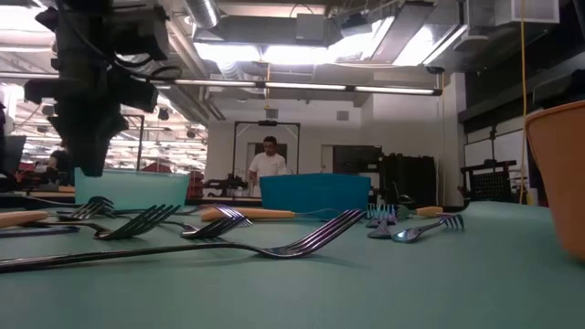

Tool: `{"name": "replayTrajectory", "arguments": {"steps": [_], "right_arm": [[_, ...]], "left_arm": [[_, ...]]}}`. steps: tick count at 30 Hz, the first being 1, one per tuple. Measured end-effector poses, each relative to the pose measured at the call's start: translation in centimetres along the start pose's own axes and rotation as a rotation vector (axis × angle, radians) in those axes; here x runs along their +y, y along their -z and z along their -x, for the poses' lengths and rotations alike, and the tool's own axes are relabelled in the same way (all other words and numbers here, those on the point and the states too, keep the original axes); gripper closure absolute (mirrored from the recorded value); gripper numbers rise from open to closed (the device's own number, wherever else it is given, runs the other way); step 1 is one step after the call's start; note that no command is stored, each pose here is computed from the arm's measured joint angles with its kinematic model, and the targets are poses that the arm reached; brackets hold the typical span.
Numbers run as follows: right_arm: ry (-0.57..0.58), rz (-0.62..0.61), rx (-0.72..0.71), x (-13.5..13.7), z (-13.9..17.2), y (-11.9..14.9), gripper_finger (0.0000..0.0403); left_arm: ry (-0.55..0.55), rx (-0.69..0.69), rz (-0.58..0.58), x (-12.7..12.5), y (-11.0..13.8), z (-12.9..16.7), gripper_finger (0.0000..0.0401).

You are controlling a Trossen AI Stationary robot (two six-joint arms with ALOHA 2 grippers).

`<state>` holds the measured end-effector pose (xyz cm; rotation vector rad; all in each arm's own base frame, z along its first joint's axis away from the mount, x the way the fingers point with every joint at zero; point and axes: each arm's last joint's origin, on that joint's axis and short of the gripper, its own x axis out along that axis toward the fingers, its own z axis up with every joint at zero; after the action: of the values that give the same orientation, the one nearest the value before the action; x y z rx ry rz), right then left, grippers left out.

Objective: Sort silverware by color (type)
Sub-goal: Put the black fork into the green bin

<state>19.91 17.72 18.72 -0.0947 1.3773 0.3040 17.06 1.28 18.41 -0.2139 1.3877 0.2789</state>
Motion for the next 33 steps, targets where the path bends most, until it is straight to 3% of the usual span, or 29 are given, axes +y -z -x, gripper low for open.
{"name": "replayTrajectory", "arguments": {"steps": [16, 33], "right_arm": [[0.0, 0.0, 0.0, 0.0, 0.0, 0.0, 0.0278], [0.0, 0.0, 0.0, 0.0, 0.0, 0.0, 0.0278]], "left_arm": [[-0.075, 0.197, -0.037, -0.8, -0.6, -3.5, 0.0305], [-0.095, 0.218, -0.028, -0.9, -0.8, -4.1, 0.0305]]}}
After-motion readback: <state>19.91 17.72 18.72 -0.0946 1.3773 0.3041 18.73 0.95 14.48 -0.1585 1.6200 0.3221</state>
